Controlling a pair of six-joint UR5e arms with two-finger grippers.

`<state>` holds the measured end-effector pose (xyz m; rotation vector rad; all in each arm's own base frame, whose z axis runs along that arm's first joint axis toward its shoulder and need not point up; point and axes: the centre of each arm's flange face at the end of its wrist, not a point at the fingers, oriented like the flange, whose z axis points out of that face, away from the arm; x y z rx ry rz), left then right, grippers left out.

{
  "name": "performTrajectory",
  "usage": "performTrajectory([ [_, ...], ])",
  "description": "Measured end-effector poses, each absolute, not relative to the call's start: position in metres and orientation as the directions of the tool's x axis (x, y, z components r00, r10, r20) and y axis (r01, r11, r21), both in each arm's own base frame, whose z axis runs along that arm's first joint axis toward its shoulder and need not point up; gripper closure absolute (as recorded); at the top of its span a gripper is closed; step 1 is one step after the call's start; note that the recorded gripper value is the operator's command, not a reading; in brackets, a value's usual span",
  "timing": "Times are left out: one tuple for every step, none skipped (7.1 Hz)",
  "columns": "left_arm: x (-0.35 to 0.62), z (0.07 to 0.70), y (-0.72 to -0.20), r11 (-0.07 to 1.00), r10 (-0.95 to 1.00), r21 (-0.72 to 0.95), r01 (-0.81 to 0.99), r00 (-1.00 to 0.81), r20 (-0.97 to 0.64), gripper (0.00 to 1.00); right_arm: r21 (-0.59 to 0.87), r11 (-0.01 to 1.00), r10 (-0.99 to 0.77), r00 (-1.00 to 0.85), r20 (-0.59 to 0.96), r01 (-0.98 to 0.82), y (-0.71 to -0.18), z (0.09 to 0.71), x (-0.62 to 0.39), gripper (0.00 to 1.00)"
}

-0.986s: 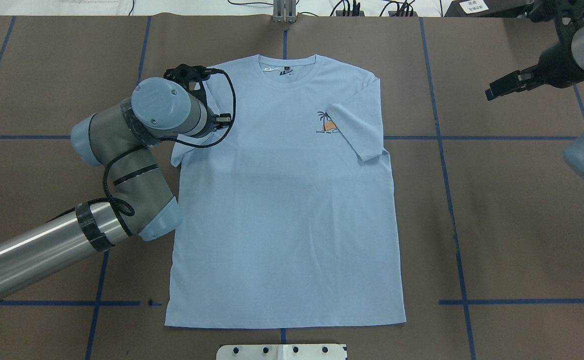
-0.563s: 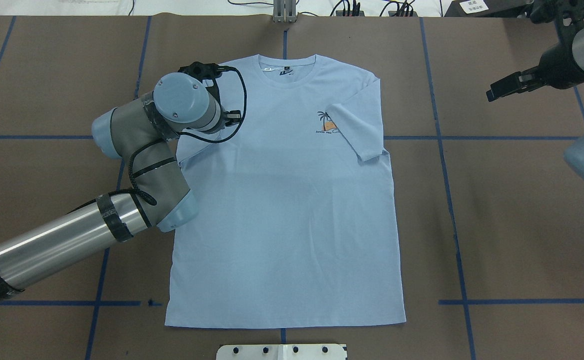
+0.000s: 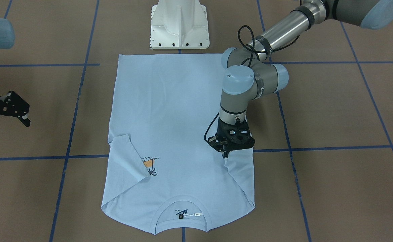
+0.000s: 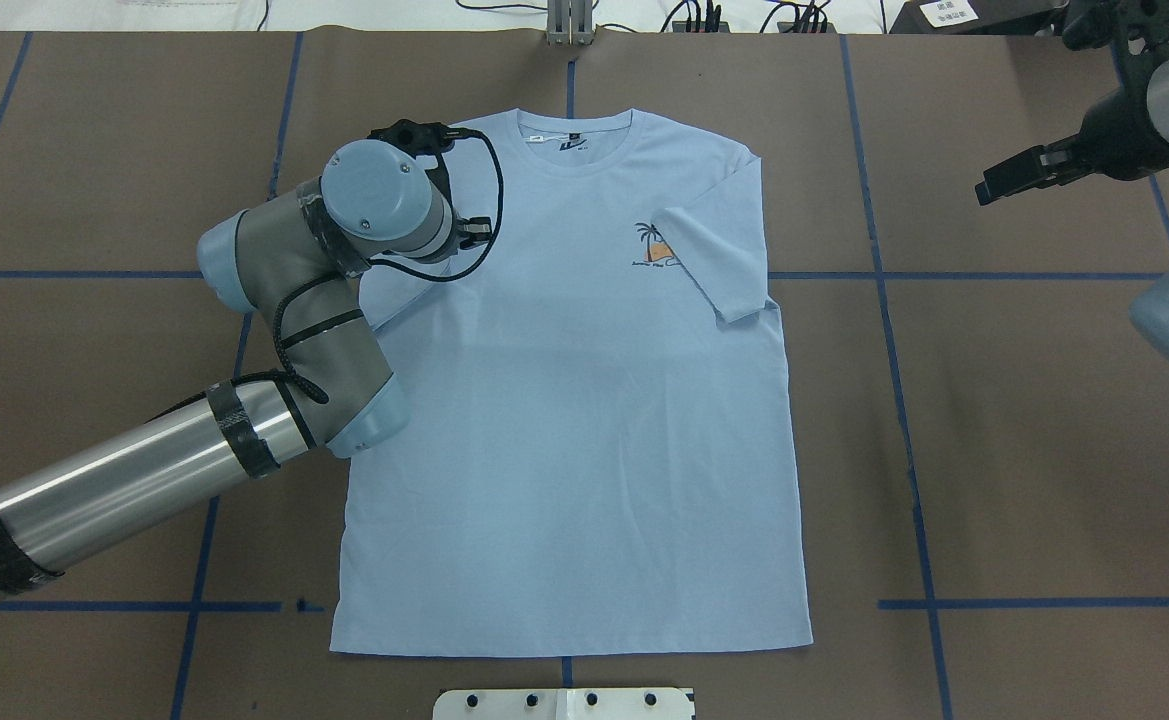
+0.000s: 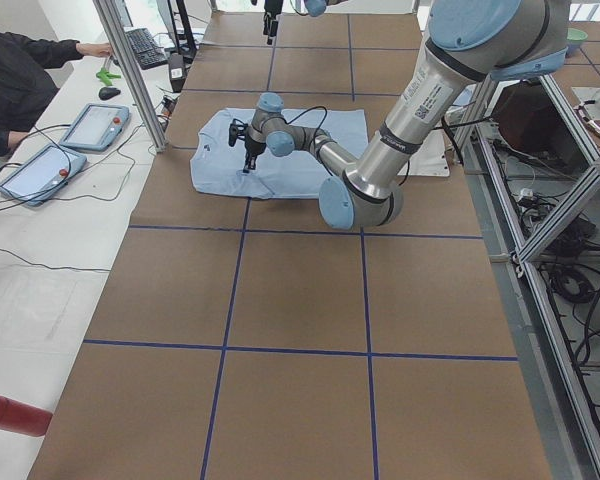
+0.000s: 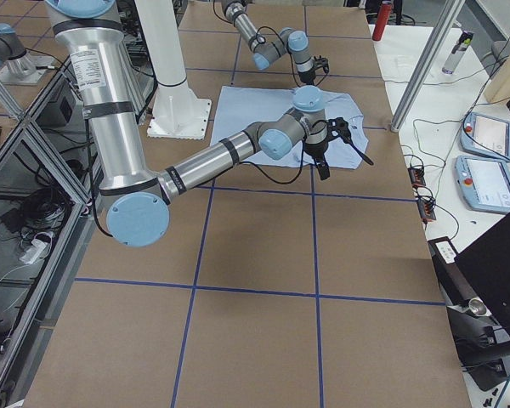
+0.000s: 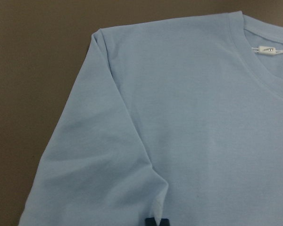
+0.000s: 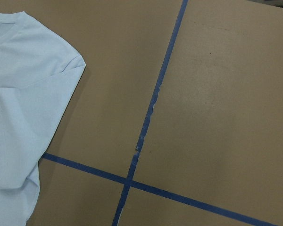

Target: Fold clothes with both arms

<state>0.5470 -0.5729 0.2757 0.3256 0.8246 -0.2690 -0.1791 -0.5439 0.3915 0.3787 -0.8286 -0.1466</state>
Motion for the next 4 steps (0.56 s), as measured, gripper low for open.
performTrajectory([
  [0.548,0.275,-0.573,0.918,-0.104,0.179,0.355,0.649,-0.753,0.0,0.384,0.923,-0.273,0.67,0.69,-0.019,-0.544,0.391,-0.179,0.0],
  [0.547,0.276,-0.572,0.919,-0.096,0.184,0.349,0.65,-0.754,0.0,0.384,0.923,-0.273,0.67,0.69,-0.02,-0.544,0.391,-0.179,0.0],
  [0.544,0.273,-0.569,0.919,-0.086,0.189,0.345,0.645,-0.759,0.0,0.383,0.923,-0.272,0.67,0.69,-0.02,-0.544,0.391,-0.18,0.0],
  [0.537,0.265,-0.564,0.92,-0.07,0.197,0.339,0.636,-0.768,0.0,0.374,0.927,-0.261,0.669,0.696,-0.027,-0.543,0.39,-0.182,0.0],
])
